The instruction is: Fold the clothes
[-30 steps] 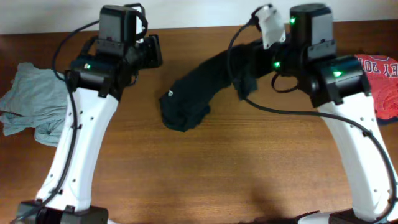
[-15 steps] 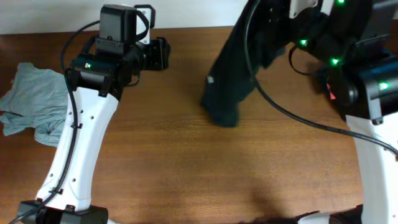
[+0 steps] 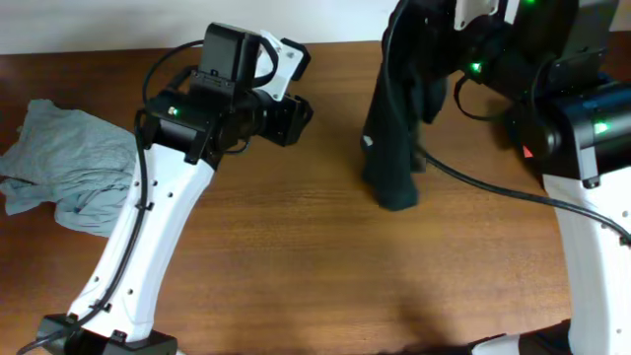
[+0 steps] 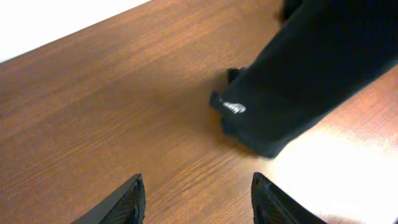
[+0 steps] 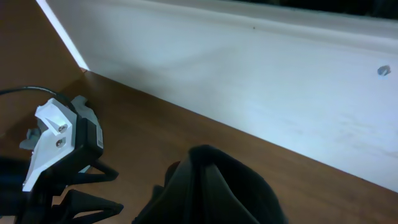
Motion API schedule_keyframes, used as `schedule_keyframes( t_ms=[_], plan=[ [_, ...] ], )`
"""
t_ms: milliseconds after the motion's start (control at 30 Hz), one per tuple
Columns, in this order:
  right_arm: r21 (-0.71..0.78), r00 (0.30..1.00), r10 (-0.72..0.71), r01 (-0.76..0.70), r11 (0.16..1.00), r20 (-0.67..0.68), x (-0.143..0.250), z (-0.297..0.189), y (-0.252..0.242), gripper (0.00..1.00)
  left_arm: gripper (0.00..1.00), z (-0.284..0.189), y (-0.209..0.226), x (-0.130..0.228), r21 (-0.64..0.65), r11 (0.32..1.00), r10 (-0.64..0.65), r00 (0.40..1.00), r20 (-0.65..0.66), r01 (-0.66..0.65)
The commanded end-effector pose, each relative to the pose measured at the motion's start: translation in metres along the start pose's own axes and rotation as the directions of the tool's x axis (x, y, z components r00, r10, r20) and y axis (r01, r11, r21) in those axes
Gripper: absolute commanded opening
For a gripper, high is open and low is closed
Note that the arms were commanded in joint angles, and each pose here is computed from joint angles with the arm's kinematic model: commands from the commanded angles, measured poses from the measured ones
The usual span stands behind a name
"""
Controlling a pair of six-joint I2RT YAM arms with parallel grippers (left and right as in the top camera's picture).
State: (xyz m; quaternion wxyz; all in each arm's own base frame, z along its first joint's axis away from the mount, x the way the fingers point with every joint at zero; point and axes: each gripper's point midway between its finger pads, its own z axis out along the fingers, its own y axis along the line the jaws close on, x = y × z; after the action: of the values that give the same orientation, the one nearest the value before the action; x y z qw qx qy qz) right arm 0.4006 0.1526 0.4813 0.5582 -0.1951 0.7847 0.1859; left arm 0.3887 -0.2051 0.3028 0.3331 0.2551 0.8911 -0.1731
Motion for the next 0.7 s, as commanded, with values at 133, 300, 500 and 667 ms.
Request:
schedule_keyframes(
  t_ms=[133, 300, 500, 667],
  plan=[
    [-0.049, 0.998, 0.054, -0.053, 0.997, 0.017, -0.007, -0.010, 0.011, 0.04, 0.54, -0.021, -0.022, -0.008, 0.035, 0.997, 0.070, 0.997, 0.046, -0.071],
    [-0.072, 0.997, 0.079, -0.079, 0.994, 0.005, -0.005, -0.015, 0.020, 0.04, 0.54, -0.038, -0.038, -0.012, 0.044, 0.993, 0.102, 0.991, 0.085, -0.106],
    [-0.134, 0.997, 0.082, -0.081, 0.988, 0.007, -0.008, -0.023, 0.049, 0.04, 0.54, -0.054, -0.035, -0.017, -0.001, 0.994, 0.109, 0.987, 0.120, -0.110],
    [-0.168, 0.999, 0.047, -0.042, 0.985, 0.025, -0.012, -0.017, 0.080, 0.04, 0.54, -0.061, -0.009, -0.022, -0.141, 0.988, 0.089, 0.987, 0.135, -0.070]
  ],
)
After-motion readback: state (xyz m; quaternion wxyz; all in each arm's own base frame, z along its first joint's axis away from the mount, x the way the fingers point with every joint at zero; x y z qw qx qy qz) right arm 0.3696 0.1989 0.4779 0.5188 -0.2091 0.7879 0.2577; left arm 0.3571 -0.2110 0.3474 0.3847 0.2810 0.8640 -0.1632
